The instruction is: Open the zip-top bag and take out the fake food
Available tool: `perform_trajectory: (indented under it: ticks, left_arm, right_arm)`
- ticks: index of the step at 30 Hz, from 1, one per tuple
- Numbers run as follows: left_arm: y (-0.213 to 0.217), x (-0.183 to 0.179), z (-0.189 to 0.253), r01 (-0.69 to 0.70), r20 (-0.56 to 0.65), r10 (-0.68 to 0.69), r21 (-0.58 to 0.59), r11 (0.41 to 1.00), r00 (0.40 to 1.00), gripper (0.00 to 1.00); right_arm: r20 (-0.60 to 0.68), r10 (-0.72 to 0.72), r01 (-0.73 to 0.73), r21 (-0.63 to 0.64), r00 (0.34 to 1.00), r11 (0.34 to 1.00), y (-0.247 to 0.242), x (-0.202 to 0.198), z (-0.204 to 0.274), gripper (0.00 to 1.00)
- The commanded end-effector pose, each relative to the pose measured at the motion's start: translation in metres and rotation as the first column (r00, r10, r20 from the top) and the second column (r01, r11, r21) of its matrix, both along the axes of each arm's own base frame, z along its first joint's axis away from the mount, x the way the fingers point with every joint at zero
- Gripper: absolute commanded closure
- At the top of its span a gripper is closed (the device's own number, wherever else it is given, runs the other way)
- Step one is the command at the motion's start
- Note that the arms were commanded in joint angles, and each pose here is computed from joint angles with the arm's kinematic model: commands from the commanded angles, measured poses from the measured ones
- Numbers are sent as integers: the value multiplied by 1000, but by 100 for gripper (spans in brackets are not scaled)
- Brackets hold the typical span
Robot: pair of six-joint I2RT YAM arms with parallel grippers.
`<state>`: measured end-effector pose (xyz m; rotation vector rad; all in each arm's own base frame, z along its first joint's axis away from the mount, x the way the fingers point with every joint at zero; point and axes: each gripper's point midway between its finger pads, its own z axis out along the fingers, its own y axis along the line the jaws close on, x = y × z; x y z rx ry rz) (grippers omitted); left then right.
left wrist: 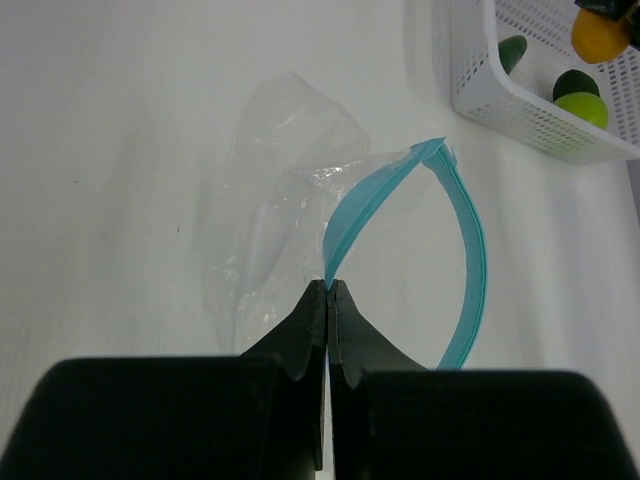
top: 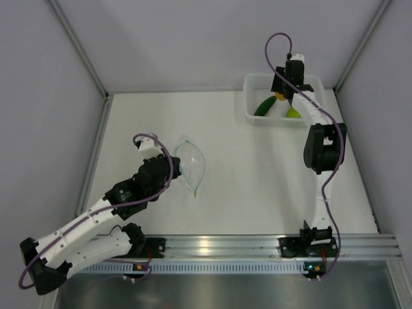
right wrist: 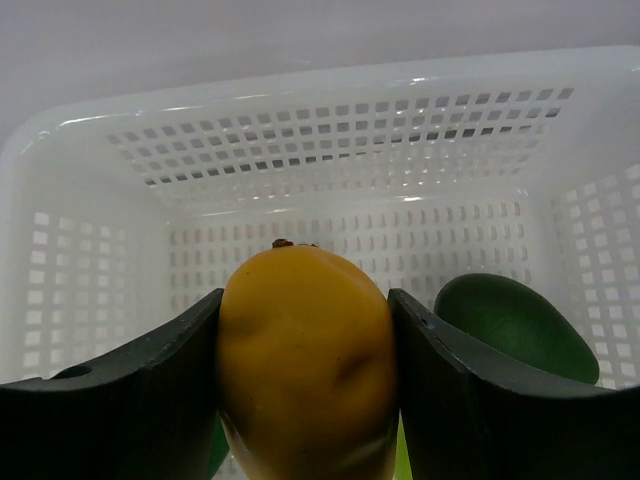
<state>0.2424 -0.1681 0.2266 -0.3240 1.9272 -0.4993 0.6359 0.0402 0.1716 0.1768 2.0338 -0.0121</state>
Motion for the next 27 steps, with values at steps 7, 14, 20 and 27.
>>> perform_trajectory:
  ticks: [7, 14, 20, 27]
  left_arm:
    - [32, 7, 21, -79, 20, 77, 141, 987, 997, 100]
    - [57, 32, 33, -175, 14, 178, 284, 943, 984, 100]
    - [68, 64, 37, -203, -9, 224, 396, 896, 974, 100]
    - [59, 104, 11, -204, -62, 281, 543, 815, 958, 100]
  right_arm:
    - [30, 6, -5, -25, 1000, 1000, -8, -10, 41, 3]
    - [-3, -14, 14, 29, 1000, 999, -9, -51, 75, 1]
    - [-29, -25, 29, 145, 999, 989, -3, -131, 92, 1]
    - [-38, 201, -180, 307, 979, 935, 37, -234, 66, 1]
